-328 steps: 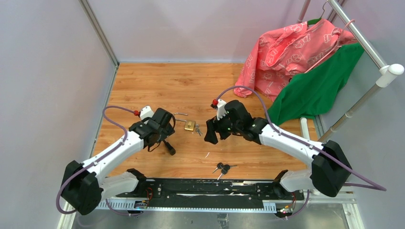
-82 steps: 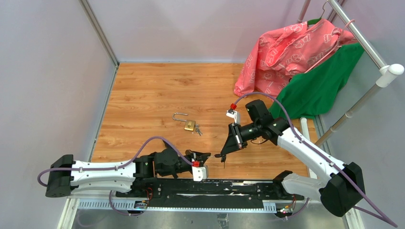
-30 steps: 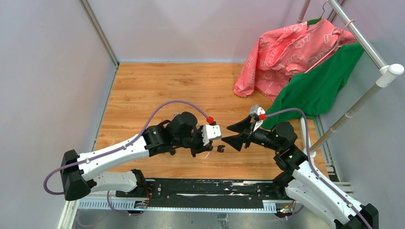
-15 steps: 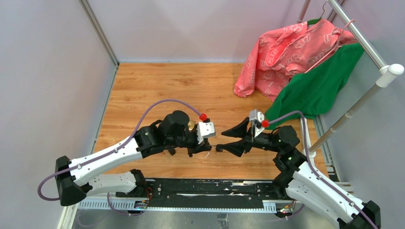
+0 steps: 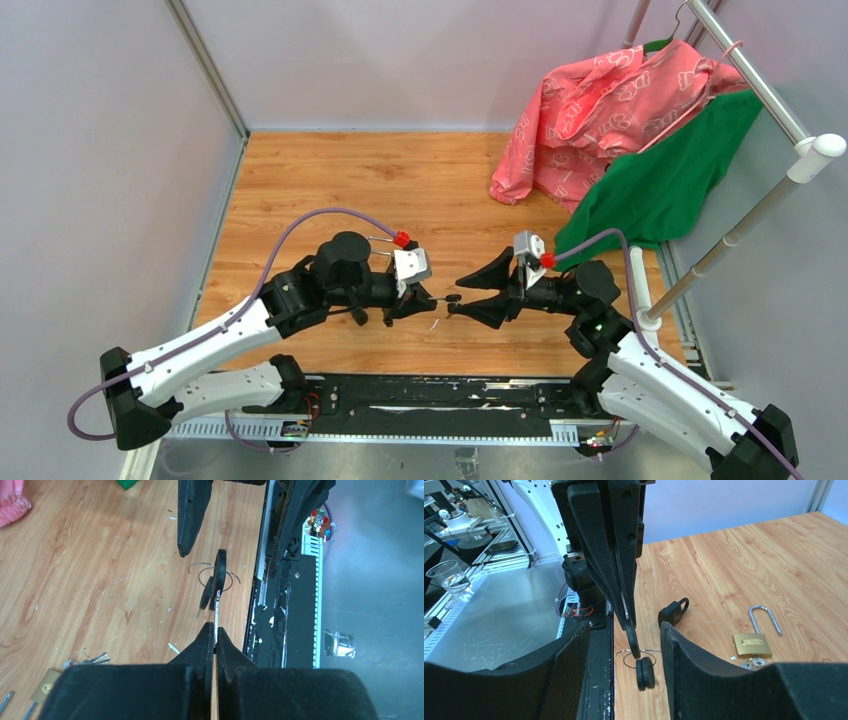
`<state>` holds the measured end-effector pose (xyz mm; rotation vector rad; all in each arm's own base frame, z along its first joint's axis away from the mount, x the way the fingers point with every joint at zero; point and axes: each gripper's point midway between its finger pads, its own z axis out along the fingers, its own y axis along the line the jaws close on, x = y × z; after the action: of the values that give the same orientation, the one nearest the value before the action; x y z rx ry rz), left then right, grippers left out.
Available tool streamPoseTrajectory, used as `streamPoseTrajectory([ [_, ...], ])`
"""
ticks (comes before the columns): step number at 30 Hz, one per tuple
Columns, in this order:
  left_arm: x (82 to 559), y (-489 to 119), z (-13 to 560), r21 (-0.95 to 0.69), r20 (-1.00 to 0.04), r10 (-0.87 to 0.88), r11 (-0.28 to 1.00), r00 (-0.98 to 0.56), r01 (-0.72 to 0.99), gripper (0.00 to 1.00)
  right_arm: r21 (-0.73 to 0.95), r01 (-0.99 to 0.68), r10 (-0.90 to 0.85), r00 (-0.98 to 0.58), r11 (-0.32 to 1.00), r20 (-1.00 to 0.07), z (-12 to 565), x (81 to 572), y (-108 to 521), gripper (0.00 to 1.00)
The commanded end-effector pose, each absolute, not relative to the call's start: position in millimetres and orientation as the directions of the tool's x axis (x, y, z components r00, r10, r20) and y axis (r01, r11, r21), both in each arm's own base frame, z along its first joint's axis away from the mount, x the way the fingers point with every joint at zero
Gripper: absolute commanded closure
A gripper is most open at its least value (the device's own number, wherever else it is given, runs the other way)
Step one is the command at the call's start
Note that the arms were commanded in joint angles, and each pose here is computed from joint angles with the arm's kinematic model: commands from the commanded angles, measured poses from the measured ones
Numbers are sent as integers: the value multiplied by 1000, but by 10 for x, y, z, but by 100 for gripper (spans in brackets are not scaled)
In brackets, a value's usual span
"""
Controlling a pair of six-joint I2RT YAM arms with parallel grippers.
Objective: Unlock with the key
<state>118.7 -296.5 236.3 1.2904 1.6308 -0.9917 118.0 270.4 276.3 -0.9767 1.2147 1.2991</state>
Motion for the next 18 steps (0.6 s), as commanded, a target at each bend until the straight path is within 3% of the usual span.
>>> streamPoseTrajectory([
  [1,1176,-2959,2498,-89,-952,278,153,-129,984,100,22,-999,198,-16,25,-980,2998,1092,2736,44],
  [18,1087,-2909,2585,-95,-965,232,126,-123,987,100,-15,-999,187,7,-41,-982,3030,1036,2843,55],
])
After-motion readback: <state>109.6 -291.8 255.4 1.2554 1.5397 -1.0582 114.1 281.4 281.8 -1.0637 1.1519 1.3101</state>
